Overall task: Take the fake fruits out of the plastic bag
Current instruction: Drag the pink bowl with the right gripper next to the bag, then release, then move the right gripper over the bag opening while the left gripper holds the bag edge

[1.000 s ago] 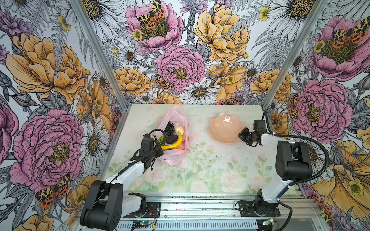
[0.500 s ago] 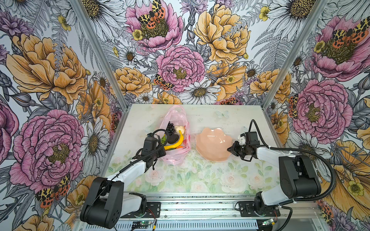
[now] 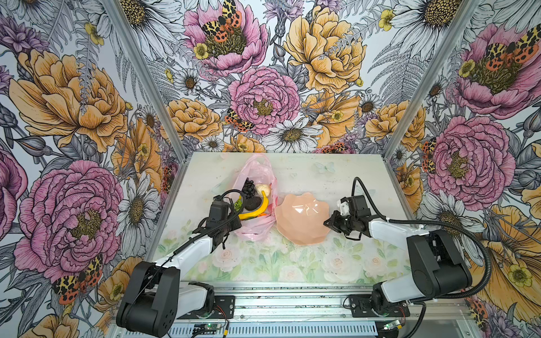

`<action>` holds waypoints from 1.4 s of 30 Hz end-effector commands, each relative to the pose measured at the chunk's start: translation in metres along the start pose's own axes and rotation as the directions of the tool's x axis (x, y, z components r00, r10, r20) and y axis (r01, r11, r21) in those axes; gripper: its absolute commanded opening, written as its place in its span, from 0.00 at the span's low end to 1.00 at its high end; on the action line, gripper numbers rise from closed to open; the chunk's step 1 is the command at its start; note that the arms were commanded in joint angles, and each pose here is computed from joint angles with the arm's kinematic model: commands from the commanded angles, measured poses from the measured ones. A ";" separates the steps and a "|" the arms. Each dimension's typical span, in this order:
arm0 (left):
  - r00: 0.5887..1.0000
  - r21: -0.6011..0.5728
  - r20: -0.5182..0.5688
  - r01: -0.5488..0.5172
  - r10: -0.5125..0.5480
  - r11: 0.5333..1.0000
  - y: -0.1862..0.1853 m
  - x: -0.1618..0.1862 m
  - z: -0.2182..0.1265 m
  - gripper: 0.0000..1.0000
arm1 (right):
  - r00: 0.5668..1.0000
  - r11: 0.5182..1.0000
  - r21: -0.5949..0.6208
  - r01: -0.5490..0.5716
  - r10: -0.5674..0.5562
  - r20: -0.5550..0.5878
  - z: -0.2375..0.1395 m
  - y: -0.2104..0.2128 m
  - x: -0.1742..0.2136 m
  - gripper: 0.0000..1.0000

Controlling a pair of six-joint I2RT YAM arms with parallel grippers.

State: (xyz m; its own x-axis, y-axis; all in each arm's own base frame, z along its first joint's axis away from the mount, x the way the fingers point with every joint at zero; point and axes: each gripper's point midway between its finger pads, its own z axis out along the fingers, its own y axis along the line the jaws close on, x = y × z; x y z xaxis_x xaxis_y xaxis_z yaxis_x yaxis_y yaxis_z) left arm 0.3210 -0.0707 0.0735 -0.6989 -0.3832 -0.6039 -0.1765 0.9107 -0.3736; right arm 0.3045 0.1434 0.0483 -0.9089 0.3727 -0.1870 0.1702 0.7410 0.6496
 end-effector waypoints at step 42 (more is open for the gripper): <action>0.932 -0.170 0.131 0.356 -0.337 0.919 0.049 -0.006 -0.078 0.72 | 0.605 0.637 0.136 0.759 -0.767 0.215 0.078 0.275 -0.030 0.74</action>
State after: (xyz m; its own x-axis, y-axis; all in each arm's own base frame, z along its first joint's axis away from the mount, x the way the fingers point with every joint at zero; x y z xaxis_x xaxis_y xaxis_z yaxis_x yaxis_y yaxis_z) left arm 0.2642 -0.0072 0.1073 -0.5088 -0.6752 -0.5341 -0.5105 0.7362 -0.4443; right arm 0.3930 0.3661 0.1699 -0.6437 -0.1801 -0.7438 -0.4825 0.8499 0.2117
